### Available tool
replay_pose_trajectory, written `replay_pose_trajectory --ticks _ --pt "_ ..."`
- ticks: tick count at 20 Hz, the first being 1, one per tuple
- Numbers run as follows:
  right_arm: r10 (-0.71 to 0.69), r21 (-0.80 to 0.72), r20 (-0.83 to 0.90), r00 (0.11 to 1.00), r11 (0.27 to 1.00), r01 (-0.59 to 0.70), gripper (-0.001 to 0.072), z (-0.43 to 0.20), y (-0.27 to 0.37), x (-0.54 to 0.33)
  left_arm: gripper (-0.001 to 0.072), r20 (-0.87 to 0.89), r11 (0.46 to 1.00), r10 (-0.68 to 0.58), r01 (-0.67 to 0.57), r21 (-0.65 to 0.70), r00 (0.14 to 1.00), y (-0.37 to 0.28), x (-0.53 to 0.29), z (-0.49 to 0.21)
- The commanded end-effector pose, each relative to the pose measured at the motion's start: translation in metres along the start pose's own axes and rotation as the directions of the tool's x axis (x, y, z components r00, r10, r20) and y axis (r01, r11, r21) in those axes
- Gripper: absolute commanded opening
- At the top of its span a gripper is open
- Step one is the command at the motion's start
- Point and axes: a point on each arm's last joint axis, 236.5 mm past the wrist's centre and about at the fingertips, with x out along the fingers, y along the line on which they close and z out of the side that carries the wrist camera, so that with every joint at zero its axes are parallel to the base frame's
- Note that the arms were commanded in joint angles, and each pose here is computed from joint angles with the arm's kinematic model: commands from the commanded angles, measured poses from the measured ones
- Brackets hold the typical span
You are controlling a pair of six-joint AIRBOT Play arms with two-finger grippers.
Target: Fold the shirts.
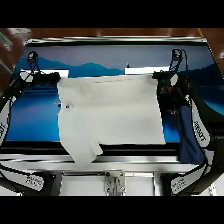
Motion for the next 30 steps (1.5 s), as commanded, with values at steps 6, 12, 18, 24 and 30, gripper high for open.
replay_pose_trajectory --ticks 6,12,18,24,30 --pt "-0.004 0.015 -0.034 0.999 1.0 0.005 0.0078 -0.017 -0.003 0.013 0.0046 -0.064 0.992 -0.056 0.049 -0.112 0.996 -0.008 0.027 -0.028" --pt "-0.049 -0.098 -0.212 0.976 0.995 0.029 0.0078 -0.047 -0.012 -0.009 0.0045 -0.32 0.991 -0.082 0.11 0.071 0.944 -0.008 -0.006 -0.067" --pt "-0.069 -0.082 -0.528 0.846 0.996 0.03 0.0078 -0.129 -0.02 -0.029 0.0045 -0.665 0.995 -0.065 0.098 0.012 0.744 0.007 -0.048 -0.15" --pt "-0.069 -0.015 -0.605 0.793 0.997 0.075 0.0078 -0.148 -0.036 -0.041 0.0045 -0.691 0.999 -0.035 0.052 0.004 0.722 0.015 -0.047 -0.16" --pt "-0.021 0.049 -0.629 0.777 0.997 0.067 0.0078 -0.155 -0.028 -0.042 0.0045 -0.687 0.999 -0.032 0.035 -0.009 0.726 0.017 -0.036 -0.164"
